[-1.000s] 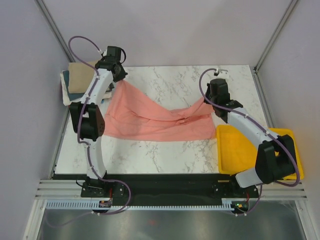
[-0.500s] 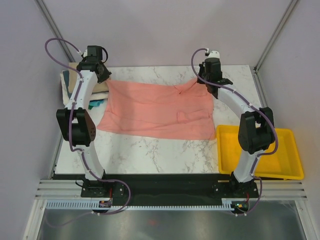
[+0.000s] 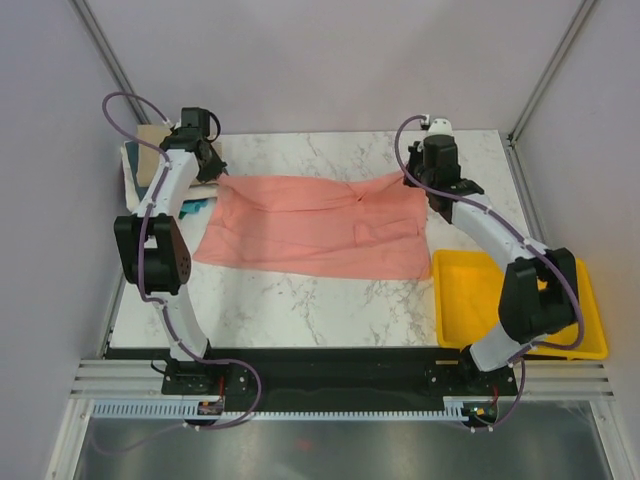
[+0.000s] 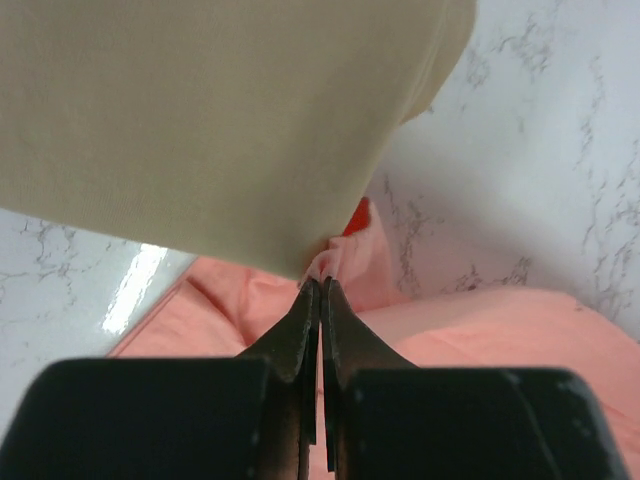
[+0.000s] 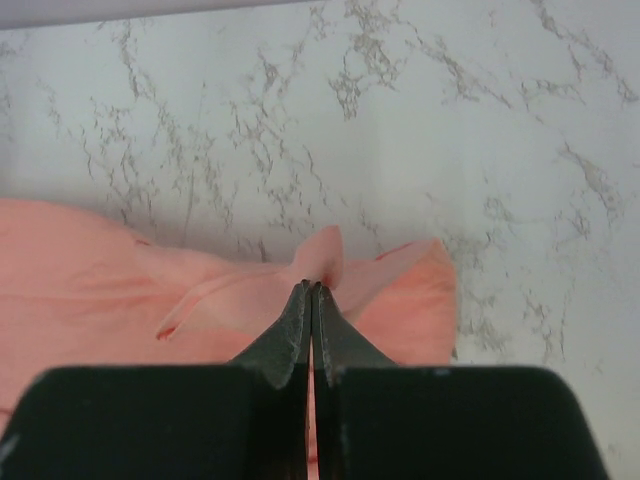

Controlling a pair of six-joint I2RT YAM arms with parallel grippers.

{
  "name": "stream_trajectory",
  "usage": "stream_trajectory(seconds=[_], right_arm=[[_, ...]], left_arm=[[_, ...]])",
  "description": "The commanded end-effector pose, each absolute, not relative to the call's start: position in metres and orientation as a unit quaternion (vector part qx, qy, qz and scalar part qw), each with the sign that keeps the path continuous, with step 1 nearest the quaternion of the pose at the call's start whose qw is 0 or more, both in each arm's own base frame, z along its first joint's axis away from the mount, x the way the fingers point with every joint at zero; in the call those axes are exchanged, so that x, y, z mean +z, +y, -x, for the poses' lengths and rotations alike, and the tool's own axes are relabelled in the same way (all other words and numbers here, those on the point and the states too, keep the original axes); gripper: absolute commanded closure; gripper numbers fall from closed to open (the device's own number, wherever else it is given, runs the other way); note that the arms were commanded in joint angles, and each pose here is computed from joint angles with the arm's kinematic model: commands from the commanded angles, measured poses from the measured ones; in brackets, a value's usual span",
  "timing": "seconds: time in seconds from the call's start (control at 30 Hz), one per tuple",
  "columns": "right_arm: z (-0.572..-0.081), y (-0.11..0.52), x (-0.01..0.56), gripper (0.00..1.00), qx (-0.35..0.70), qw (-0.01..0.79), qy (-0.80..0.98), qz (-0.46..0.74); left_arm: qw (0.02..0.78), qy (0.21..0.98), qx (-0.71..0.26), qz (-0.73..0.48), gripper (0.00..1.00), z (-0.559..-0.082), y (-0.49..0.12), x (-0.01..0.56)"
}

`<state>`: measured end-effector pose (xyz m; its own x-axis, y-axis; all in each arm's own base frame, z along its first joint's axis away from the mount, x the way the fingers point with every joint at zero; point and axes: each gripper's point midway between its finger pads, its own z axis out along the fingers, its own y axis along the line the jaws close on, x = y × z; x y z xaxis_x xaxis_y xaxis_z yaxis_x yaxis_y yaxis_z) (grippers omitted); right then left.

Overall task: Fold and stack the t-shirts
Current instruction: Fold the tshirt

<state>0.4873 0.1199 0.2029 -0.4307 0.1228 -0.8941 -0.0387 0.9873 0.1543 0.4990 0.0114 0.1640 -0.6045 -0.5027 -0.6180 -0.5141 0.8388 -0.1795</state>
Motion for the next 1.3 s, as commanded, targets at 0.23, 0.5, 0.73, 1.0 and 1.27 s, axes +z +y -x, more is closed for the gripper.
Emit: stream_trajectory(seconds=[0.23, 0.5, 0.73, 1.0, 1.27], right_arm=[[-0.383, 0.1, 0.162, 1.0, 0.108, 0.492, 0.86, -0.074], [-0.342, 0.083, 0.128, 0.9, 0.098, 0.467, 0.869, -0.129], [-0.335, 0.078, 0.146, 0.33, 0.096, 0.474, 0.864, -0.138], [-0.338, 0.129, 0.17, 0.33, 0.193, 0.469, 0.854, -0.12], [-0.352, 0.165, 0.066, 0.35, 0.181, 0.306, 0.921, -0.156]], left_arm=[[0.315, 0.897, 0.059, 0.306, 0.98, -0.431, 0.03, 0.129], [0.285, 0.883, 0.076, 0.365, 0.94, -0.393, 0.046, 0.099], [0.301, 0.87, 0.058, 0.387, 0.4, -0.383, 0.055, 0.109], [0.343, 0.87, 0.037, 0.351, 0.23, -0.392, 0.037, 0.131], [0.28, 0.925, 0.012, 0.257, 0.25, -0.405, -0.037, 0.071]])
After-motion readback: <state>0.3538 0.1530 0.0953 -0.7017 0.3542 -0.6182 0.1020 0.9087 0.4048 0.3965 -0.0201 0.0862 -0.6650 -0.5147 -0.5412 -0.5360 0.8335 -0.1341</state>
